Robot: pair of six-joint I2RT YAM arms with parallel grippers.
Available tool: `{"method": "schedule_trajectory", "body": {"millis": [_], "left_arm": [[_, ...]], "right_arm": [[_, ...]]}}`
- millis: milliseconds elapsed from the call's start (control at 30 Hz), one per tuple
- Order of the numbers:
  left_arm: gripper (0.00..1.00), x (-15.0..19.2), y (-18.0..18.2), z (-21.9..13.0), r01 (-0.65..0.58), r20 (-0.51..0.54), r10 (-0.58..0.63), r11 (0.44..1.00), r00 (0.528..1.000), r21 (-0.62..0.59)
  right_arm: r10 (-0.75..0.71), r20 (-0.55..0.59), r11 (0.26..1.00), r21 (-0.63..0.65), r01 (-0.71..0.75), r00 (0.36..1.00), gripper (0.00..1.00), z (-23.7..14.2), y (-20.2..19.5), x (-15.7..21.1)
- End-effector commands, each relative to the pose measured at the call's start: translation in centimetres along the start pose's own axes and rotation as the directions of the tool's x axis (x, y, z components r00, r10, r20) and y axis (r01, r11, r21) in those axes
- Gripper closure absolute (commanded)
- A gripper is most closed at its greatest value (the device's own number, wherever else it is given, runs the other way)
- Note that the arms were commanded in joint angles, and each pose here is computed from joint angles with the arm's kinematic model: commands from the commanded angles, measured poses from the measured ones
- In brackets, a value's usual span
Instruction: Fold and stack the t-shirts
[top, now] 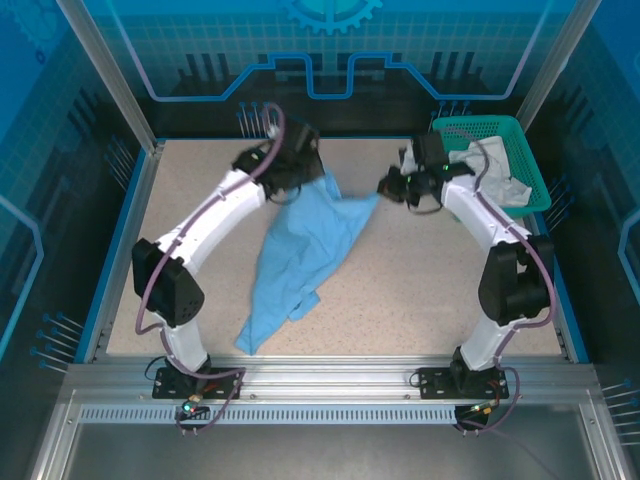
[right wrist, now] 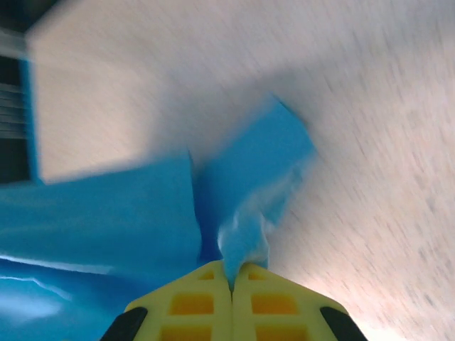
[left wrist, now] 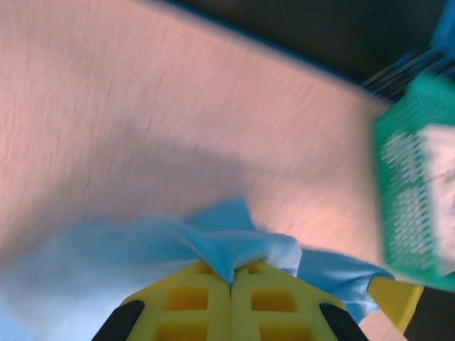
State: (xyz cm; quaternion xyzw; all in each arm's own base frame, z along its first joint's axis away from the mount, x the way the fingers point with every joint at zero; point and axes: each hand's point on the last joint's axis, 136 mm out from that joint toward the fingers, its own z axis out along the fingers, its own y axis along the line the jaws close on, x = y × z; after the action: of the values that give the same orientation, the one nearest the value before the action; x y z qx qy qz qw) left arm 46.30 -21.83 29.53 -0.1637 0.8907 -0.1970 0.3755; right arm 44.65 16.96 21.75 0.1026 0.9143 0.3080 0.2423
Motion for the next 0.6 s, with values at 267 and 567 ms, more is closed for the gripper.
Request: {"method": "schedule_trajectory", "body": {"millis": [267, 567], "left_arm": [[1.00, -12.7, -10.5, -27.2, -0.356, 0.528, 0.051, 0.793, 0.848, 0.495], [1.00, 0.3, 3.0, -16.4, -0.200, 0.282, 0.104, 0.920, 0.954, 0.337]], "right_arm": [[-0.242, 0.521, 0.942, -0.074, 0.326, 0.818, 1.00, -23.4, 15.9, -4.5], [-0.223, 0.343, 0.963, -0.066, 0.260, 0.913, 1.00, -15.4, 5.9, 7.5]]}}
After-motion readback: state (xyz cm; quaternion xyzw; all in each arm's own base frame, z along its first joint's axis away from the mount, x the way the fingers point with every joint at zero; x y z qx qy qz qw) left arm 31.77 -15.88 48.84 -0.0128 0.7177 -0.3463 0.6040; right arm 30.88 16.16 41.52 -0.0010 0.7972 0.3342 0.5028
